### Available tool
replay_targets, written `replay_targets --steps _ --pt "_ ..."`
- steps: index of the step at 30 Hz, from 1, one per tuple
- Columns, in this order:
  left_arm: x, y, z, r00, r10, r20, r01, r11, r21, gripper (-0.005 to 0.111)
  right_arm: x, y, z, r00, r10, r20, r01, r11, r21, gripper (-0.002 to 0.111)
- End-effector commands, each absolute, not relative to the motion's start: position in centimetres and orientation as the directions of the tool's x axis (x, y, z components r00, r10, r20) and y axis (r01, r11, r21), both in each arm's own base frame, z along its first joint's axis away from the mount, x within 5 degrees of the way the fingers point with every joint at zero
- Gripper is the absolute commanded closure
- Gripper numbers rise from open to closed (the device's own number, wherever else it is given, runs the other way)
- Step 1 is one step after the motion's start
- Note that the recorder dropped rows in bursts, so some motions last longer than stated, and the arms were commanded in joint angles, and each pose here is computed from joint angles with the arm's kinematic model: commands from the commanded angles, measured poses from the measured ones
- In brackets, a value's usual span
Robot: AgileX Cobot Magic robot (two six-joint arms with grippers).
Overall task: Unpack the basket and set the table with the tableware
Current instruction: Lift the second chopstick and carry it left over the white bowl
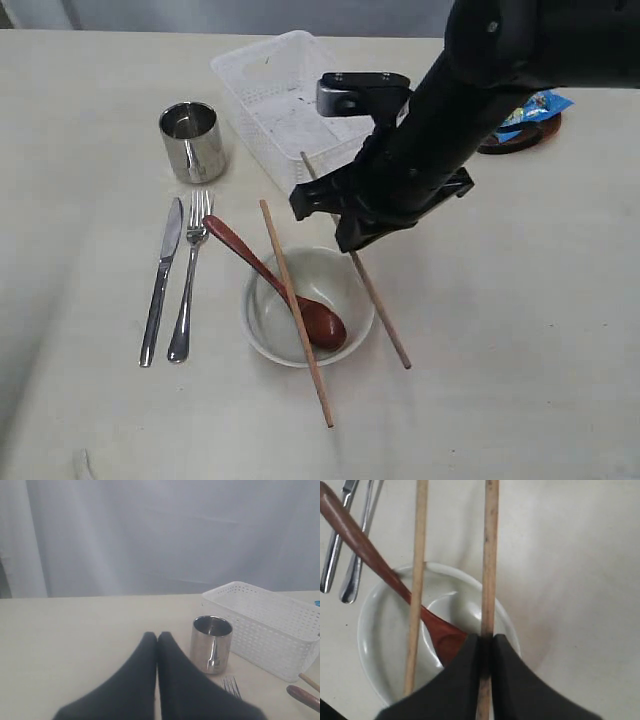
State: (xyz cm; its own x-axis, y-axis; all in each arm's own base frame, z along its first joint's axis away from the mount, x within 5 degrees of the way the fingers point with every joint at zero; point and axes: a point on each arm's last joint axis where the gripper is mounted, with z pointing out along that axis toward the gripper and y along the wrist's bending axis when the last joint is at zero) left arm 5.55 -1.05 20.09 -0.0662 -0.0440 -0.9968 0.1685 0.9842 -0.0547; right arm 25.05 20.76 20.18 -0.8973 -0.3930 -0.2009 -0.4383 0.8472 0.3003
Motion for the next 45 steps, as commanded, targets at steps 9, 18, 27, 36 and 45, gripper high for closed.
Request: replay_targets --steps 9,18,27,36,45 --pt "5.5 -1.0 20.1 -0.060 -0.047 -0.997 0.170 0.984 -0.057 0.107 23.9 22.2 20.6 -0.912 -0.361 -0.193 -0.407 0.848 0.340 0.109" --pt "5.5 -1.0 20.1 -0.060 -0.047 -0.997 0.170 0.984 -0.057 0.107 23.4 22.5 20.6 -0.934 -0.323 -0.150 -0.356 0.857 0.372 0.109" --pt "5.5 -1.0 20.1 -0.060 -0.047 -0.997 0.170 0.984 -0.057 0.107 22.8 22.7 20.3 -0.928 -0.354 -0.118 -0.372 0.849 0.376 0.109" --pt "5.5 -1.0 20.1 -0.060 -0.047 -0.997 0.170 0.984 -0.057 0.107 22.5 24.2 19.2 -0.922 -0.362 -0.139 -0.387 0.845 0.369 0.109" --pt "5.5 -1.0 20.1 -0.060 -0.047 -0.997 0.170 0.984 -0.057 0.107 23.0 24.5 18.4 -0.937 -0.319 -0.144 -0.350 0.861 0.369 0.109"
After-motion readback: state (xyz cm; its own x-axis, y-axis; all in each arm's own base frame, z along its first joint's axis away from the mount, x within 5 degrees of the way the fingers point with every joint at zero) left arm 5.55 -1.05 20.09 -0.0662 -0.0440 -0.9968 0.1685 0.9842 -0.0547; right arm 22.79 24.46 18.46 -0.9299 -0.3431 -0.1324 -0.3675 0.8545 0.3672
